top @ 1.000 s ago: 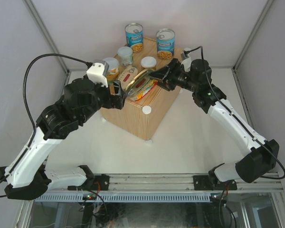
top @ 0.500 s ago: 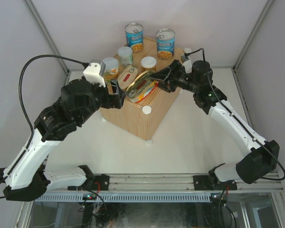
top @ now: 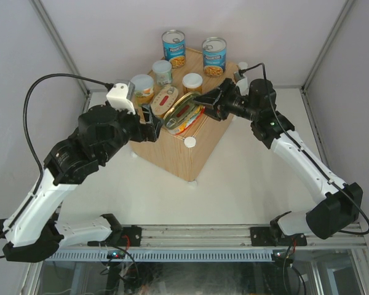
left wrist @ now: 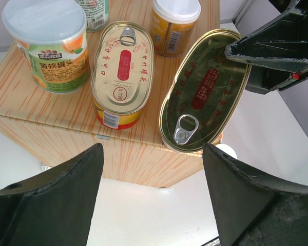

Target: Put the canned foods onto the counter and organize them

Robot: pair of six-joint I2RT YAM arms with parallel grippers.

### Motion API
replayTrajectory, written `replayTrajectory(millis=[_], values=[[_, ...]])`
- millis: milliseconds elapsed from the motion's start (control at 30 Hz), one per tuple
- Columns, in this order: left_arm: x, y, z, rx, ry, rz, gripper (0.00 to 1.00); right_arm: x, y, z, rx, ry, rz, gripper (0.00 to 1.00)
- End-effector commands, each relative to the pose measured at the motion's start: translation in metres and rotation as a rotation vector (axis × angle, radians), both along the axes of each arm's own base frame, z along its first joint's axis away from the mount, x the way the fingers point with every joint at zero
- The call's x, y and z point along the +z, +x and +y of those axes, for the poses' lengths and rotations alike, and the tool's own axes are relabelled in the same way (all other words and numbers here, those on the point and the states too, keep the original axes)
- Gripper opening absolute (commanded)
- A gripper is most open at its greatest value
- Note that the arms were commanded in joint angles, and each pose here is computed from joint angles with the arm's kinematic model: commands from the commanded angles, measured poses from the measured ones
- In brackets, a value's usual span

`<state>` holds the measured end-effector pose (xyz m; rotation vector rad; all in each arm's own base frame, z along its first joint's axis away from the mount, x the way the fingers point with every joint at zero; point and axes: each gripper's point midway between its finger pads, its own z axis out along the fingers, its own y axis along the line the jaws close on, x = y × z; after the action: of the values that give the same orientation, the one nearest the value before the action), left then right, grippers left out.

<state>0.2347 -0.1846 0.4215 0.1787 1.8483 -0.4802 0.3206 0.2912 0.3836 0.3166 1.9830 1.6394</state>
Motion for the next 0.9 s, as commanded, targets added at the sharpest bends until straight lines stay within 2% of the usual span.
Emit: replayTrajectory(millis=[0, 367, 533, 767, 867], values=[[0.009, -0.003, -0.003, -0.009, -0.057, -0.024, 0.81, 0.045, -0.016, -0.001, 0.023, 0.083, -0.115, 0.0], [-0.002, -0.005, -0.009, -0.039, -0.064, -0.021, 0.81, 0.03, -0.016, 0.01, 0.037, 0.045, -0.08, 0.01], [-0.009, -0.005, -0.017, -0.07, -0.069, -0.014, 0.82, 0.02, -0.012, 0.012, 0.027, 0.017, -0.057, 0.04], [-0.025, -0.004, -0.019, -0.073, -0.059, 0.003, 0.82, 0.01, -0.008, 0.013, 0.008, -0.012, -0.037, 0.14], [-0.028, -0.004, -0.019, -0.067, -0.057, 0.003, 0.81, 0.006, -0.007, 0.014, 0.003, -0.027, -0.028, 0.23]])
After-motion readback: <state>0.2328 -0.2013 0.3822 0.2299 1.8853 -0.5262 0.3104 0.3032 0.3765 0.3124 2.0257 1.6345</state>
